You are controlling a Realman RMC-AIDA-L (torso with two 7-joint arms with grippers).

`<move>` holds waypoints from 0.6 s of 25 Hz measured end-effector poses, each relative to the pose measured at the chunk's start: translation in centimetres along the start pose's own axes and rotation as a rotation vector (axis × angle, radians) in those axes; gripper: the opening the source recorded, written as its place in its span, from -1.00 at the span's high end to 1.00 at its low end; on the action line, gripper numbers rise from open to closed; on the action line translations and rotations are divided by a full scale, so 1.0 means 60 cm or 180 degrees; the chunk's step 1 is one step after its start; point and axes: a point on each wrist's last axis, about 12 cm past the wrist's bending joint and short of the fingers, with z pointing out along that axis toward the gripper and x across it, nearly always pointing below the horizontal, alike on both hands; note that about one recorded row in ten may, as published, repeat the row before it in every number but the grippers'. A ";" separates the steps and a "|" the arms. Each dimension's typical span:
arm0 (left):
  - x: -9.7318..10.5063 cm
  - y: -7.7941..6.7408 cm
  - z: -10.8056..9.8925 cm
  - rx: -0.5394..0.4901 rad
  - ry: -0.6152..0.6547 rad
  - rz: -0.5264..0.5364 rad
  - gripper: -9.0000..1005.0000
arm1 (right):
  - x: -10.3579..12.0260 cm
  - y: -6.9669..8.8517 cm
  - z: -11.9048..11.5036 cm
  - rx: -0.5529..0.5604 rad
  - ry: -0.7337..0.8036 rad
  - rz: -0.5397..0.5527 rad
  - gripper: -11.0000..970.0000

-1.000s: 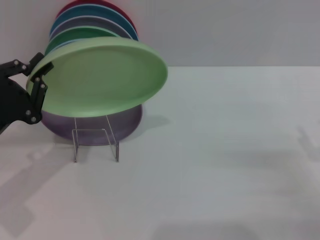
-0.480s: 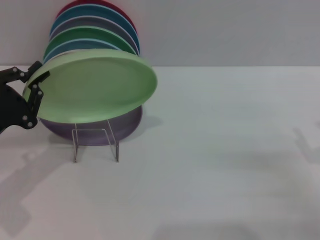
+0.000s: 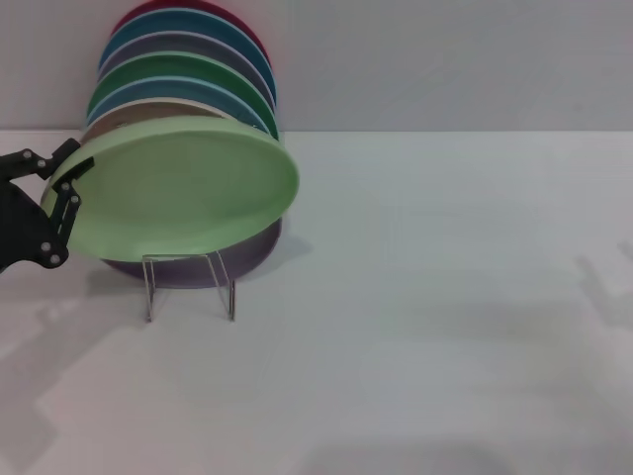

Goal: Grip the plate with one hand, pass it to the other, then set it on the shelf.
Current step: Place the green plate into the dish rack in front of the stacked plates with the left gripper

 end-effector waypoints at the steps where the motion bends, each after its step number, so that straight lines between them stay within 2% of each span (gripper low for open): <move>1: 0.001 -0.002 0.000 0.0012 0.0017 0.0007 0.84 | -0.001 0.001 0.000 -0.0013 -0.0013 0.0001 -0.42; 9: 0.007 -0.012 0.002 0.0073 0.0120 -0.0021 0.84 | 0.000 0.005 0.001 -0.0060 -0.0011 0.0016 -0.42; 15: 0.012 -0.030 0.011 -0.0145 0.0230 0.0058 0.82 | 0.000 0.005 0.001 -0.0063 -0.0012 0.0021 -0.42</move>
